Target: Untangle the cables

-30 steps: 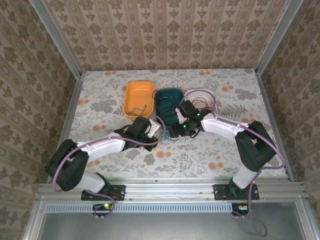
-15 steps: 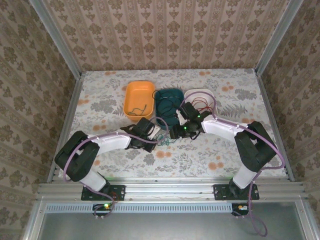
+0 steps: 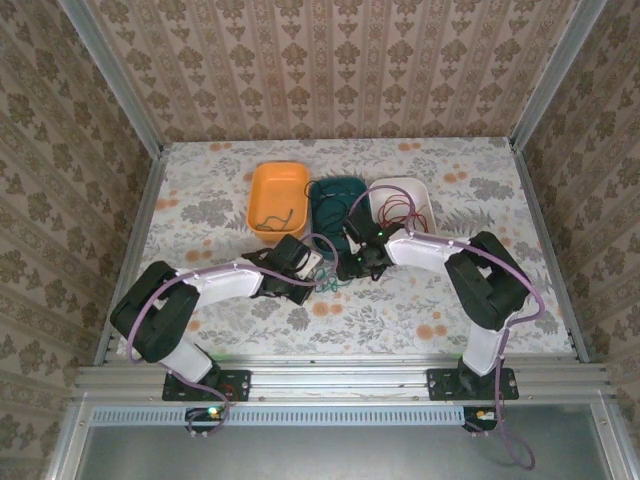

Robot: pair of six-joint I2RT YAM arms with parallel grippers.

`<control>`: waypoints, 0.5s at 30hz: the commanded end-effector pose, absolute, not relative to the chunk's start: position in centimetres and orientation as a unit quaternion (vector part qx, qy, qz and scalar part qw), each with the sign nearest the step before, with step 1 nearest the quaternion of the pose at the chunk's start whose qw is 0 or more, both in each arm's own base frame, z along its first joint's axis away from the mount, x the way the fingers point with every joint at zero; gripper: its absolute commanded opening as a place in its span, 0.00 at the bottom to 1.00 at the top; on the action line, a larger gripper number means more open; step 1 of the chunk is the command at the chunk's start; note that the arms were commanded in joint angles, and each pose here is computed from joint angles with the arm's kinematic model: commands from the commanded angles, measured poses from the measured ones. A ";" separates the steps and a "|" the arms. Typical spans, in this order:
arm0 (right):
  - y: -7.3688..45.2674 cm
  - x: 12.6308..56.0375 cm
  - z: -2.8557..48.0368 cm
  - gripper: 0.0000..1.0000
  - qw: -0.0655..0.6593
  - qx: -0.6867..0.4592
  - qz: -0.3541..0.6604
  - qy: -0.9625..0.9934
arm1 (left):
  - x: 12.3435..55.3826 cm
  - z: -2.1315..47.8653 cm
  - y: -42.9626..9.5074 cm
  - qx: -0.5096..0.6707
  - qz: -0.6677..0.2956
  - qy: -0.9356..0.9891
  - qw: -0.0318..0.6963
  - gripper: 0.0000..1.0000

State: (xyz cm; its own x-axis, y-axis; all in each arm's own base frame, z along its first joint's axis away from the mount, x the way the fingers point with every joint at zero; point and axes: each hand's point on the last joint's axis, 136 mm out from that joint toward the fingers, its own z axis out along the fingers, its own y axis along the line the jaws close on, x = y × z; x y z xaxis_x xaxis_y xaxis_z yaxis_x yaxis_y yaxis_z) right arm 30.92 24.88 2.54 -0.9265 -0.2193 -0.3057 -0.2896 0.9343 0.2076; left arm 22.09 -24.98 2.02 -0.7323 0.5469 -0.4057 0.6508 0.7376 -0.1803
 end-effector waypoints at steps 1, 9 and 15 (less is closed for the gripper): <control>24.7 31.8 2.3 0.54 0.162 -0.148 0.072 0.973 | 21.4 1.5 -24.8 0.341 -0.145 0.918 0.144 0.00; 22.7 31.4 0.8 0.27 0.167 -0.153 -0.008 0.974 | 21.4 2.5 -24.7 0.349 -0.144 0.912 0.161 0.00; 21.0 29.9 0.8 0.06 0.168 -0.144 -0.013 0.975 | 24.4 4.2 -21.4 0.296 -0.052 0.925 0.233 0.00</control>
State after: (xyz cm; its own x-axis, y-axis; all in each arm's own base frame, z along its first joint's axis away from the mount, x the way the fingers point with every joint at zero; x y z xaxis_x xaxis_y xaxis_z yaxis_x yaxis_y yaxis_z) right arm 31.69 23.64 1.85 -0.8815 -0.2847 -0.3768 -0.3040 0.9526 -0.0086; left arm 23.07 -23.66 2.91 -0.7182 0.5482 -0.4286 0.6352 0.7680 -0.0822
